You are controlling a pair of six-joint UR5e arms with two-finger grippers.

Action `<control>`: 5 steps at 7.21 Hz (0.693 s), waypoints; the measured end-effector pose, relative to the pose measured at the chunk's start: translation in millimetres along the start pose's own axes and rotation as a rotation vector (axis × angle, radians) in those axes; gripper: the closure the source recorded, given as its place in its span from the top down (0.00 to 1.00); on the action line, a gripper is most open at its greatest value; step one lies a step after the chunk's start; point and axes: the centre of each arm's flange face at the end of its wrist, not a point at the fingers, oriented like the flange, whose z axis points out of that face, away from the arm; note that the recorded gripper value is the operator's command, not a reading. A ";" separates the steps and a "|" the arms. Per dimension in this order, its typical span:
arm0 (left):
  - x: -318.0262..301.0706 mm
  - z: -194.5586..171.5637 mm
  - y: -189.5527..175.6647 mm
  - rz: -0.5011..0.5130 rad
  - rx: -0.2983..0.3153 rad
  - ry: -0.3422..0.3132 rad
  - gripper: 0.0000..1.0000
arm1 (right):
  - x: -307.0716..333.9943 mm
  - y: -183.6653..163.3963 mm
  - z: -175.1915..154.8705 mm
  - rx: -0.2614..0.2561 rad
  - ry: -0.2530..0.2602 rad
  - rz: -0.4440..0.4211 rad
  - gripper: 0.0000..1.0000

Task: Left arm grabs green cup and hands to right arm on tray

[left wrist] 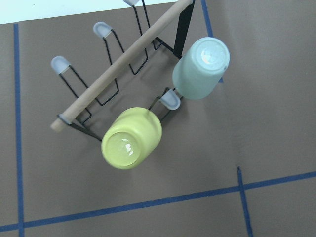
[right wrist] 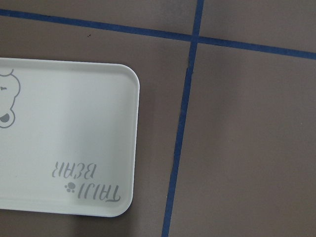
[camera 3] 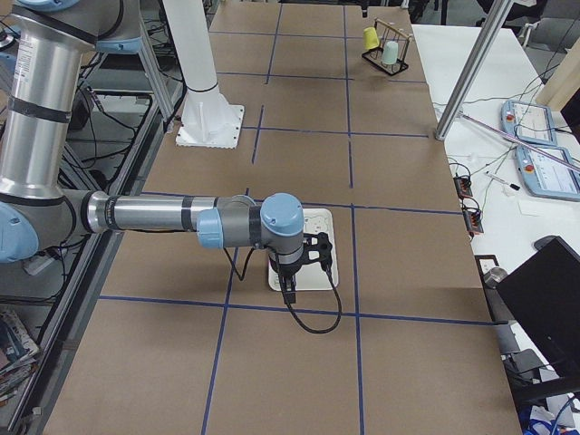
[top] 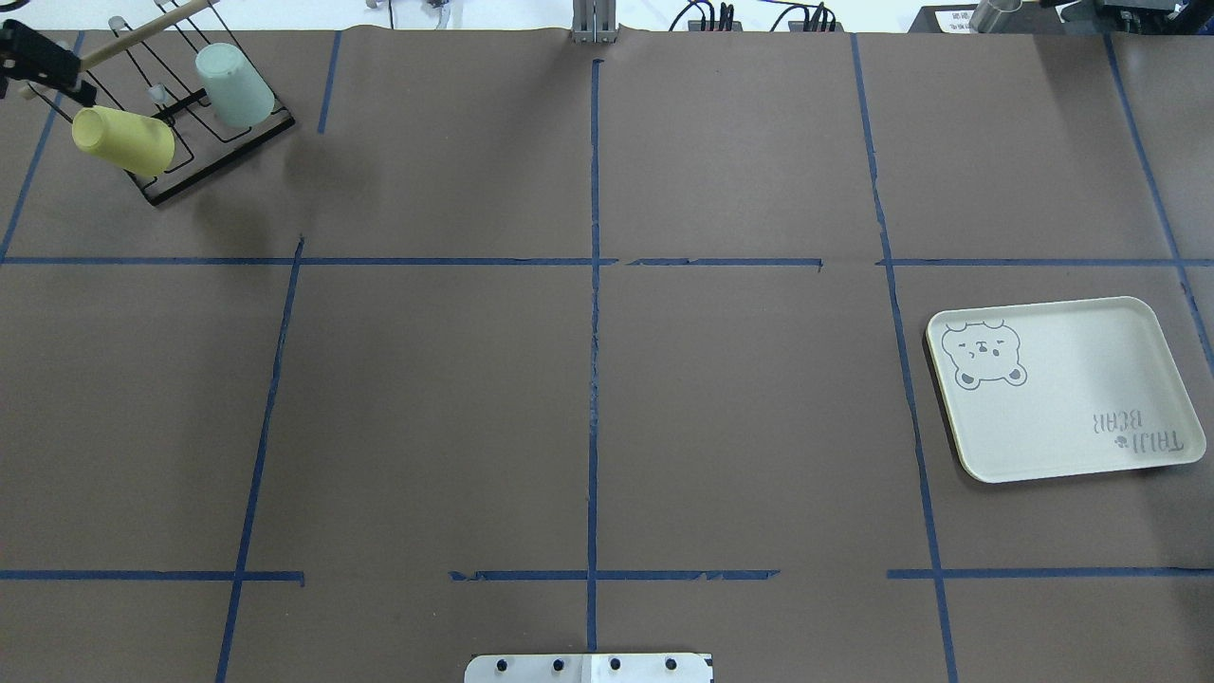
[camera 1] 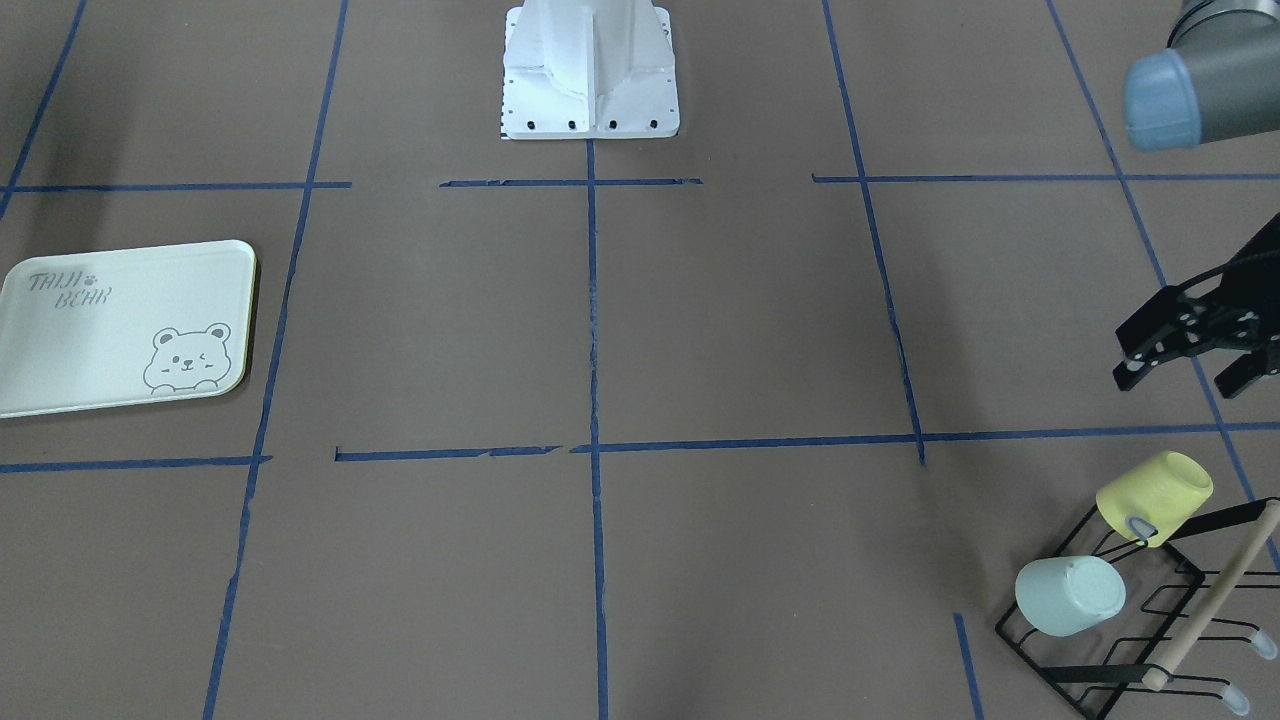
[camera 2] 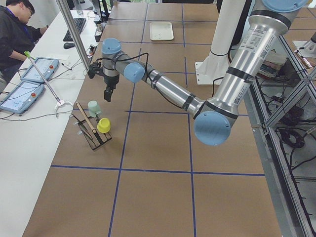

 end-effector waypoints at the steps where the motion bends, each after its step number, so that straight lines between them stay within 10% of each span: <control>1: 11.3 23.3 -25.1 -0.007 0.027 -0.028 1.00 | 0.1 0.0 0.2 0.000 0.000 0.000 1.00; 5: 13.0 116.1 -86.4 -0.046 0.112 -0.091 1.00 | -0.3 0.0 -0.1 0.000 -0.002 0.001 1.00</control>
